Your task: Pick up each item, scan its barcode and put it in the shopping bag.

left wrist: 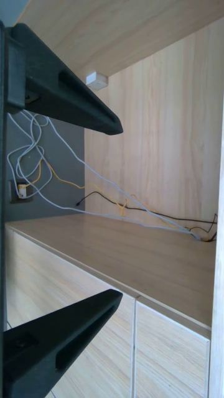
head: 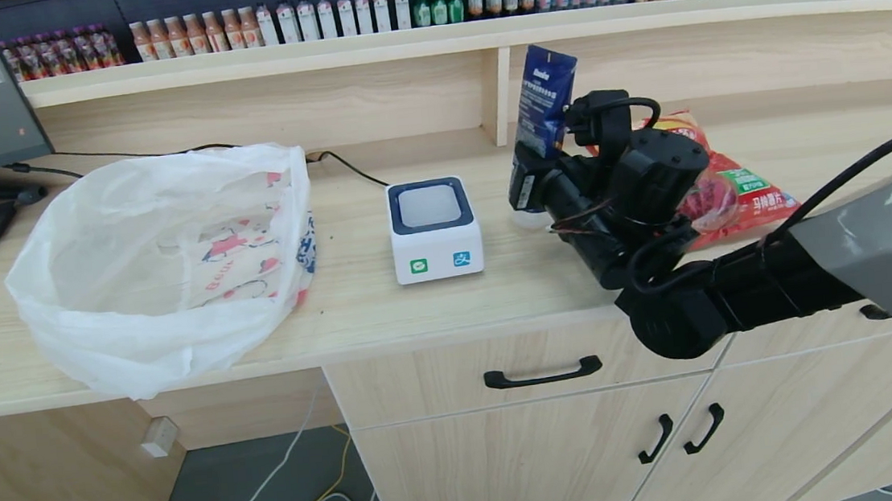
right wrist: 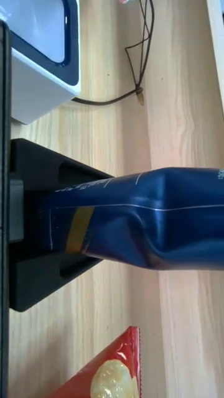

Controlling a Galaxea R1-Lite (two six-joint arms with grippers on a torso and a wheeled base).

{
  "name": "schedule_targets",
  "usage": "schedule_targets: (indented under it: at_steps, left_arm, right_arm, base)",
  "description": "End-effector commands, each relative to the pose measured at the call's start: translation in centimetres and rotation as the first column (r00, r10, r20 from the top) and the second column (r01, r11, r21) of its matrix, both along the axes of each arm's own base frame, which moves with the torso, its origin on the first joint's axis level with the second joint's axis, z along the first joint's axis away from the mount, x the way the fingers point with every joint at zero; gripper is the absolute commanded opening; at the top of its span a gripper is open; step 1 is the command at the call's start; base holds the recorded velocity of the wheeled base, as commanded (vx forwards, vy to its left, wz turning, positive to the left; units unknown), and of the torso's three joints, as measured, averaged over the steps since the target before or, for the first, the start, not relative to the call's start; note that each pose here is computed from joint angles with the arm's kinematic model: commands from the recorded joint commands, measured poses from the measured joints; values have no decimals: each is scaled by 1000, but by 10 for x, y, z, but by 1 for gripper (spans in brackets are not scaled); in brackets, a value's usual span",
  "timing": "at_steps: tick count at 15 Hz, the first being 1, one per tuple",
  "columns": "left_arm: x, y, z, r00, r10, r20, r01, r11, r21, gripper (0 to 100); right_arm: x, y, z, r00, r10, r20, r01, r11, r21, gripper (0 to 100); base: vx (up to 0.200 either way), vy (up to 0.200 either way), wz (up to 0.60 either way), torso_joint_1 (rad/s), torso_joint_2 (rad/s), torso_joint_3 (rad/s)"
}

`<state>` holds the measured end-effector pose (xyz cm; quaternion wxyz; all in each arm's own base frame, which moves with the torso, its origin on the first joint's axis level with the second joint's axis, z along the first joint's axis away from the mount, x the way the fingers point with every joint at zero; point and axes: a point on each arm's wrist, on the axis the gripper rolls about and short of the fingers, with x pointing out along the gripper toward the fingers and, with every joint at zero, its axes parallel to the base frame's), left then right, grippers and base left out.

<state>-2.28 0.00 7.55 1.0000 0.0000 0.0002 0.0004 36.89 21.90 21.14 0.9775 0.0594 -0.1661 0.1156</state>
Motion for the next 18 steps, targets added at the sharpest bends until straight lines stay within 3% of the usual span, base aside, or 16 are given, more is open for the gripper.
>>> schedule_targets:
  at_steps: [1, 10, 14, 18]
  left_arm:
    - [0, 0, 0, 1000, 1, 0, -1, 1000, 0, 100]
    - [0, 0, 0, 1000, -1, 0, 1, 1000, 0, 100]
    - [0, 0, 0, 1000, 1, 0, -1, 1000, 0, 100]
    - [0, 0, 0, 1000, 1, 0, -1, 1000, 0, 100]
  right_arm:
    - [-7, -2, 10, 1000, 5, 19, -5, 1000, 10, 0]
    - [-72, -35, 50, 996, 71, 58, -72, 997, 11, 0]
    - [-111, -59, 47, 995, 93, 23, -93, 996, -13, 0]
    - [-142, -79, 45, 993, 121, 1, -121, 992, 24, 0]
  base:
    - [0, 0, 0, 0, 0, 0]
    - [0, 0, 0, 0, 0, 0]
    - [0, 0, 0, 0, 0, 0]
    - [0, 0, 0, 0, 0, 0]
